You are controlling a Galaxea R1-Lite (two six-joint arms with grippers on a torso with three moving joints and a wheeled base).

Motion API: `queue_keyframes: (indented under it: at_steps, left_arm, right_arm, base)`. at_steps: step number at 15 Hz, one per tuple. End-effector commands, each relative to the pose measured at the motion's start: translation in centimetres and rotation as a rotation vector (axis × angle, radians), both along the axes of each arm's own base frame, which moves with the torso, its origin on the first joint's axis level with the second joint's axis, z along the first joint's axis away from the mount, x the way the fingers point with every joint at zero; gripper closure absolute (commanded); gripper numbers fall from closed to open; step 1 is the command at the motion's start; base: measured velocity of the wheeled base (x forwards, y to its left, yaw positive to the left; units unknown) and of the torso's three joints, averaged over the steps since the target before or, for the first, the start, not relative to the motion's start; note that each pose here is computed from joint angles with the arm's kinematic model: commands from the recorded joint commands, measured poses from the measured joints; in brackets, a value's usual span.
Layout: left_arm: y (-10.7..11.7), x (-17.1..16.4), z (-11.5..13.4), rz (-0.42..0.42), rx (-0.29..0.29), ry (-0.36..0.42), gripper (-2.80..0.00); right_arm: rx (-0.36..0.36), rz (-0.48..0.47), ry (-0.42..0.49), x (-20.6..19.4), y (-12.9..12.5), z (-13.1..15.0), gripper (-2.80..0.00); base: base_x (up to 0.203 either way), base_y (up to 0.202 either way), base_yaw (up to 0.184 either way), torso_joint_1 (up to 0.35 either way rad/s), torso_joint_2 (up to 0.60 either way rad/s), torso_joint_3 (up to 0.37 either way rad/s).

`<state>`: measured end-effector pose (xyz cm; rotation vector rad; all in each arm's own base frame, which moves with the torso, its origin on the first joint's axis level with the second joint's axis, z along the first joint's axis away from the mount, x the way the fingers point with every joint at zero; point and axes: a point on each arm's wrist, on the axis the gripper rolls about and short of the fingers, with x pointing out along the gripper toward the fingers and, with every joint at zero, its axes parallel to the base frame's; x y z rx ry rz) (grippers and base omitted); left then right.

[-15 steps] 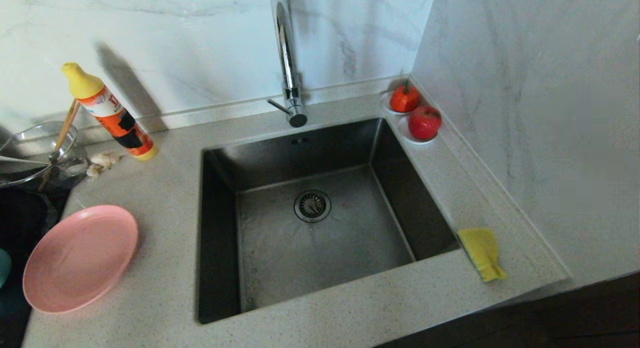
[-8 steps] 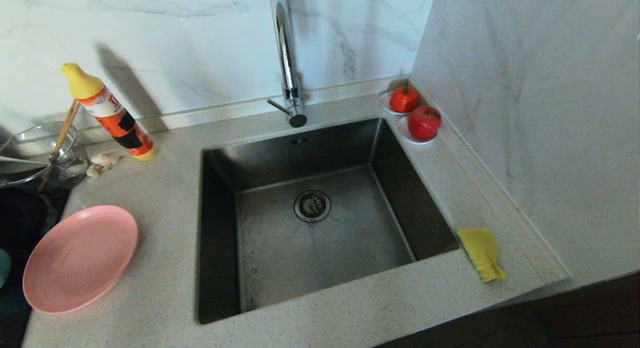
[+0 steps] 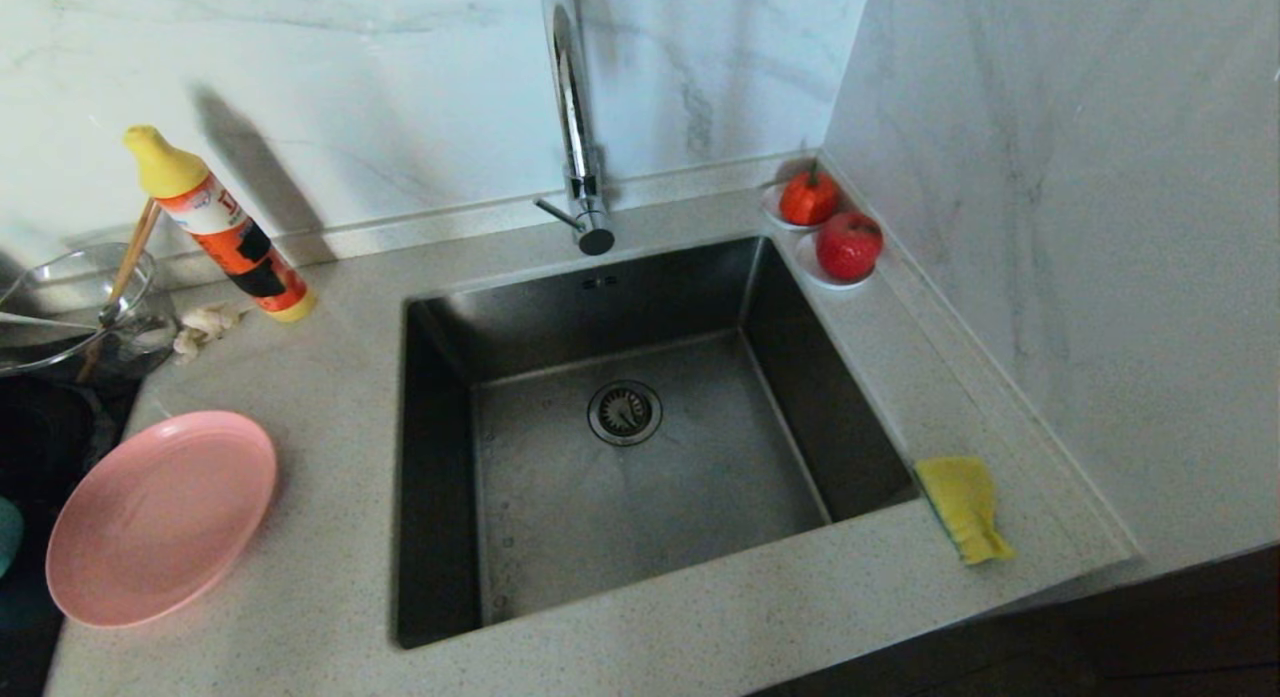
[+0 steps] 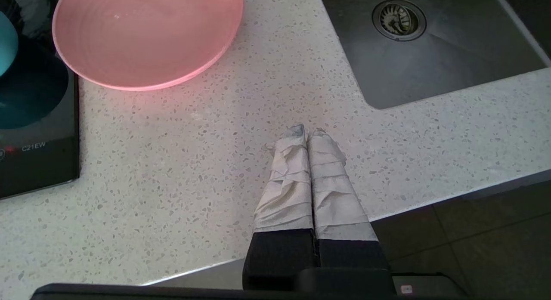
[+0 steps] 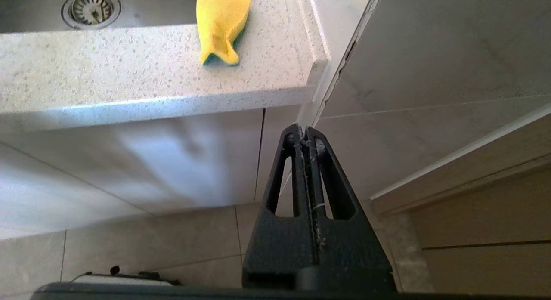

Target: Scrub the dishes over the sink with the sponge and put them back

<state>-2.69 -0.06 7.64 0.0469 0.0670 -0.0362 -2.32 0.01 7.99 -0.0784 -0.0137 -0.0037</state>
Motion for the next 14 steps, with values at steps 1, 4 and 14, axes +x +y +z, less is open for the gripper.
queue_keyframes:
  at_steps: [1,4,14]
  left_arm:
    - [-0.01,-0.01,-0.03,-0.002,0.000,0.000,0.00]
    - [-0.01,-0.01,-0.03,-0.002,0.001,0.000,0.00]
    - [0.00,-0.01,-0.03,-0.001,0.000,0.000,0.00]
  right_arm:
    - [0.006,0.001,0.009,0.05,0.00,-0.37,0.00]
    - [0.015,0.000,0.009,0.05,0.00,-0.37,0.00]
    - [0.035,0.000,0.017,0.04,0.00,-0.38,0.00]
  base:
    - [0.000,0.000,0.000,0.000,0.00,0.000]
    - [0.000,0.000,0.000,0.000,0.00,0.000]
    - [0.000,0.000,0.000,0.000,0.00,0.000]
